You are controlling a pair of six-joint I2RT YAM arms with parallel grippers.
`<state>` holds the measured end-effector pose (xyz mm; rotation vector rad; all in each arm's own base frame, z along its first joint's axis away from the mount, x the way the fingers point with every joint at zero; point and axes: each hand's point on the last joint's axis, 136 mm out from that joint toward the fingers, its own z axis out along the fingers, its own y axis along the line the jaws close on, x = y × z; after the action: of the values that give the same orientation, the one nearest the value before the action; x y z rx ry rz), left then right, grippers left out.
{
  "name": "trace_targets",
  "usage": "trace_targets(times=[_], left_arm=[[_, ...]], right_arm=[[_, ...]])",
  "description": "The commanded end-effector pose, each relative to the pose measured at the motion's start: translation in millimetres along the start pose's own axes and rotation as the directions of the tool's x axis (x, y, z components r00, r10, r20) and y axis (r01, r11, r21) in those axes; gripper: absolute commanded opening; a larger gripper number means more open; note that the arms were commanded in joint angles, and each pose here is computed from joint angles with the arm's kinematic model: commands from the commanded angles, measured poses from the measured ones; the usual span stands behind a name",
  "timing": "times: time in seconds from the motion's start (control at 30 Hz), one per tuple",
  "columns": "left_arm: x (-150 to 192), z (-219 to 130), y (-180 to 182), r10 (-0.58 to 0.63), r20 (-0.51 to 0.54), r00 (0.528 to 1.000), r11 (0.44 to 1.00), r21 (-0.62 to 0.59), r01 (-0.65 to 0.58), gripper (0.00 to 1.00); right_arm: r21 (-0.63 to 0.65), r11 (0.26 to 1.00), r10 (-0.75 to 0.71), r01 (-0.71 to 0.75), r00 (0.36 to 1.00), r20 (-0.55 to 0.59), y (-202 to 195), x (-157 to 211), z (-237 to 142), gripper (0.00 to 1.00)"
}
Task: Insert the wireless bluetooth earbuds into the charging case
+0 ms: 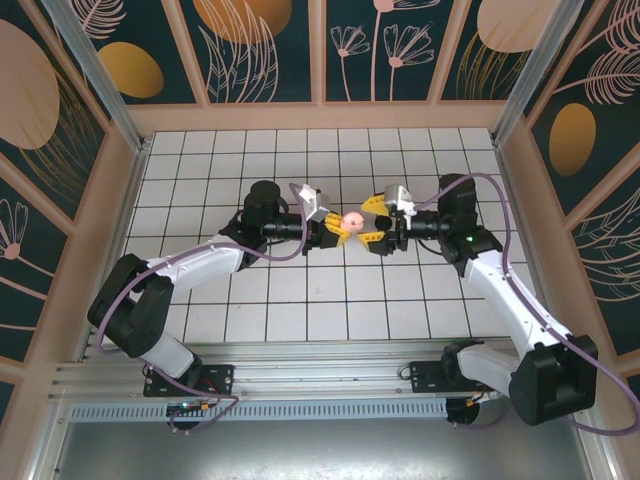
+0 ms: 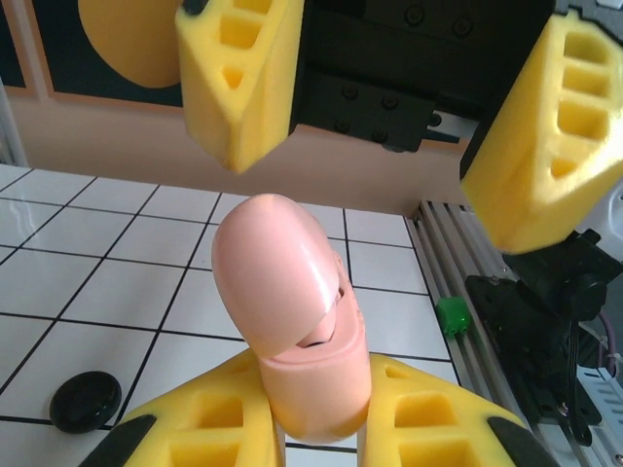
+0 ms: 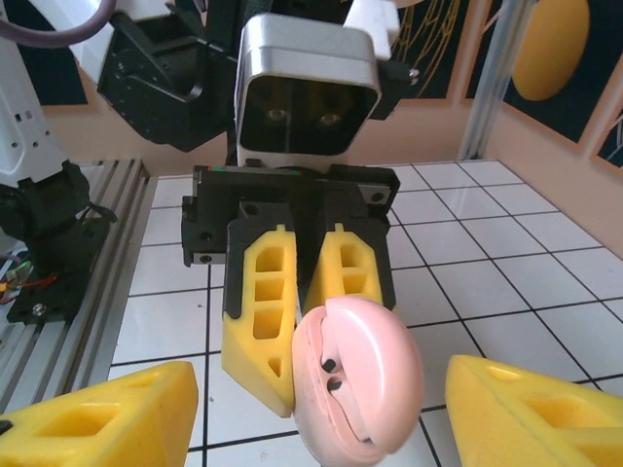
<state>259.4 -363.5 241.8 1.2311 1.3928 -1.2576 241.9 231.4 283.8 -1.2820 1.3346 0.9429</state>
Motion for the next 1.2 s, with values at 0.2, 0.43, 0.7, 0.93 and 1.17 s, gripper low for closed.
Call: trace_targets(times=[0.2,0.43,0.7,0.93,1.17], left_arm=[[-14.0,0.1,-10.2,0.047,0.038,0.998,0.998,0.035,-0.048,0.02],[-19.3,0.0,-10.6,0.036,0.057,0.998,0.998,0.043,-0.038,0.02],[-12.8,3.6,4.2,-0.053,0.035,0.998,0.998,-0.016,0.054,0.02],[9.5,17.3,41.4,-0.39,0.001,0.921,0.913,-0.126,0.387,0.01],[47.0,38.2,83.6,-0.723,0.031,0.691,0.669,-0.221,0.71,0.0]], right_arm=[[-0.072,0.993,-0.096,0.094,0.995,-0.026,12.3,1.1,12.8,0.62],[-0.036,0.986,-0.168,0.165,0.982,-0.088,16.3,18.3,14.2,0.47],[0.084,0.99,-0.113,0.115,0.993,-0.034,5.8,11.9,-6.0,0.51],[0.33,0.927,0.144,-0.175,0.983,0.118,-26.2,2.9,-44.0,0.57],[0.58,0.543,0.511,-0.607,0.787,0.346,-70.2,40.8,-81.5,0.55]])
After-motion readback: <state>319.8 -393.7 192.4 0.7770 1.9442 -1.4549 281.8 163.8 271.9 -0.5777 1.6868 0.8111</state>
